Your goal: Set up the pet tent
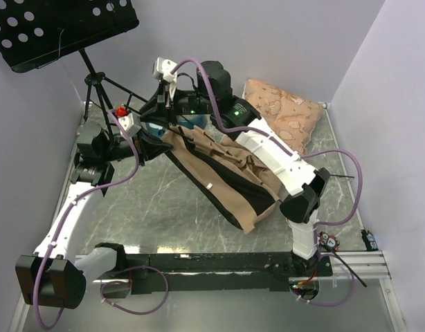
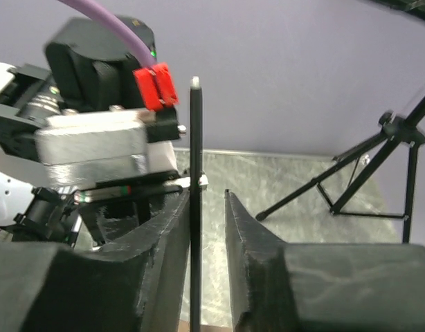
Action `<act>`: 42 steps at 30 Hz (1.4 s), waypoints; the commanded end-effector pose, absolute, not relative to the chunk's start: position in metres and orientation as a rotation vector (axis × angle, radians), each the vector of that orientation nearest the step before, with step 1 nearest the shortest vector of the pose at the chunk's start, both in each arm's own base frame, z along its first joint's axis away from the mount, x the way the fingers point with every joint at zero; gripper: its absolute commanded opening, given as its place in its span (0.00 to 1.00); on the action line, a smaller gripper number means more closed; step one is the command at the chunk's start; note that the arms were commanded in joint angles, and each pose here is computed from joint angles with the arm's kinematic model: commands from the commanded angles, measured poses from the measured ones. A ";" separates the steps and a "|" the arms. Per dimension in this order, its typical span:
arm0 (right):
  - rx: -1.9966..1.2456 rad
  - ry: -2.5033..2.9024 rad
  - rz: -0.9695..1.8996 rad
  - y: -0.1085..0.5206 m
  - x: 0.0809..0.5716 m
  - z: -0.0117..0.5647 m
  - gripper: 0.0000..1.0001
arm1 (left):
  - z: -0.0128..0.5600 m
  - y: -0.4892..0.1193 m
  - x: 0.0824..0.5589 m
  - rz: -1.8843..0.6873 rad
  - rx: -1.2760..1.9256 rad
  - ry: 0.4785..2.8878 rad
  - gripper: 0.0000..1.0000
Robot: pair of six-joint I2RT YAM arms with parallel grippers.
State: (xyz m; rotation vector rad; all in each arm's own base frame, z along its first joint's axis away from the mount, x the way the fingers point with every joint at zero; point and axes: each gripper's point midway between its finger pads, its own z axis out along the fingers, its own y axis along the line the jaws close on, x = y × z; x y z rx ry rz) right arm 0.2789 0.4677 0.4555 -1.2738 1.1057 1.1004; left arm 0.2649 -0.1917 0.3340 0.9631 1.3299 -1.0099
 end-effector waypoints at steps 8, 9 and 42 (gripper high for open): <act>-1.310 1.077 1.003 0.453 0.275 0.460 0.00 | 0.361 -0.188 0.251 -0.986 1.000 1.254 0.01; -1.323 1.076 0.972 0.449 0.275 0.458 0.00 | 0.363 -0.185 0.250 -0.990 0.995 1.255 0.01; -1.646 1.347 0.535 0.360 0.295 0.320 0.00 | 0.392 -0.160 0.202 -1.065 1.167 1.218 0.01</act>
